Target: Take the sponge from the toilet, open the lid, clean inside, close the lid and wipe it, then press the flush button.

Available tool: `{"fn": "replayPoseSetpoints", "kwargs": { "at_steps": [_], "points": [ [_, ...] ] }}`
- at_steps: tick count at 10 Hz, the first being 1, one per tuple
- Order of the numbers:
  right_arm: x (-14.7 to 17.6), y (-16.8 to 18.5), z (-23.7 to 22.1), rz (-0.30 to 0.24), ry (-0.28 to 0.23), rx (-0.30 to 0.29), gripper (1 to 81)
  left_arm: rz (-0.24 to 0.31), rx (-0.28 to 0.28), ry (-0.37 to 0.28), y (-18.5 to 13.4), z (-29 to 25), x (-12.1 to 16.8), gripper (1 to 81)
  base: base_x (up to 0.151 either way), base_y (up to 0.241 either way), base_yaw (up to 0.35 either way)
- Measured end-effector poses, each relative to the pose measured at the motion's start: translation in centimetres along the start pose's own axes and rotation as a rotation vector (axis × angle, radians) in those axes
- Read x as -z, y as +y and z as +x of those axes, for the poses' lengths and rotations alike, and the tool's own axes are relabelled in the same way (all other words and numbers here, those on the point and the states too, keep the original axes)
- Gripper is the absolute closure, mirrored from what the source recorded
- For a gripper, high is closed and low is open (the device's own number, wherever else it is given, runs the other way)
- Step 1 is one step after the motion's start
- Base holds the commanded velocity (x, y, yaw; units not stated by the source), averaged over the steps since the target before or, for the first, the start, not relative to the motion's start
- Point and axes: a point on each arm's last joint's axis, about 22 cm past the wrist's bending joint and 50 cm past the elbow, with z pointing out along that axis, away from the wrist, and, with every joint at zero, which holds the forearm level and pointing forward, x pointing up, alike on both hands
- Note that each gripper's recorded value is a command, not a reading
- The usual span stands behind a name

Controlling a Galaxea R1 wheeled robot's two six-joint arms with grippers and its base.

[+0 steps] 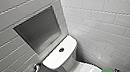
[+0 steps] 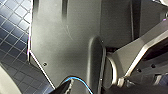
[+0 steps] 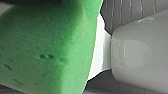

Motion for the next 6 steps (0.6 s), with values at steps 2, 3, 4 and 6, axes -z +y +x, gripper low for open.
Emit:
{"fn": "replayPoseSetpoints", "kwargs": {
  "at_steps": [2, 3, 4, 6],
  "points": [
    [-3.2, -2.0, 0.4, -0.003, -0.033, 0.029, 81.1, 0.000, 0.000, 0.000, 0.0, 0.0, 0.0, 1.0, 0.000, 0.000, 0.000],
    [-5.7, -2.5, 0.7, -0.033, -0.054, 0.049, 81.1, 0.001, 0.000, 0.001, -0.1, 0.0, 0.0, 1.0, 0.000, 0.000, 0.000],
    [-7.7, -3.9, 1.3, -0.039, -0.059, 0.068, 81.1, 0.003, 0.000, -0.001, -0.2, -0.1, 0.1, 1.0, 0.000, 0.000, 0.000],
    [-11.3, -6.7, 1.2, -0.040, -0.074, 0.095, 81.1, 0.002, 0.000, 0.001, -0.2, 0.1, 0.1, 1.0, 0.000, 0.000, 0.000]
  ]
}}
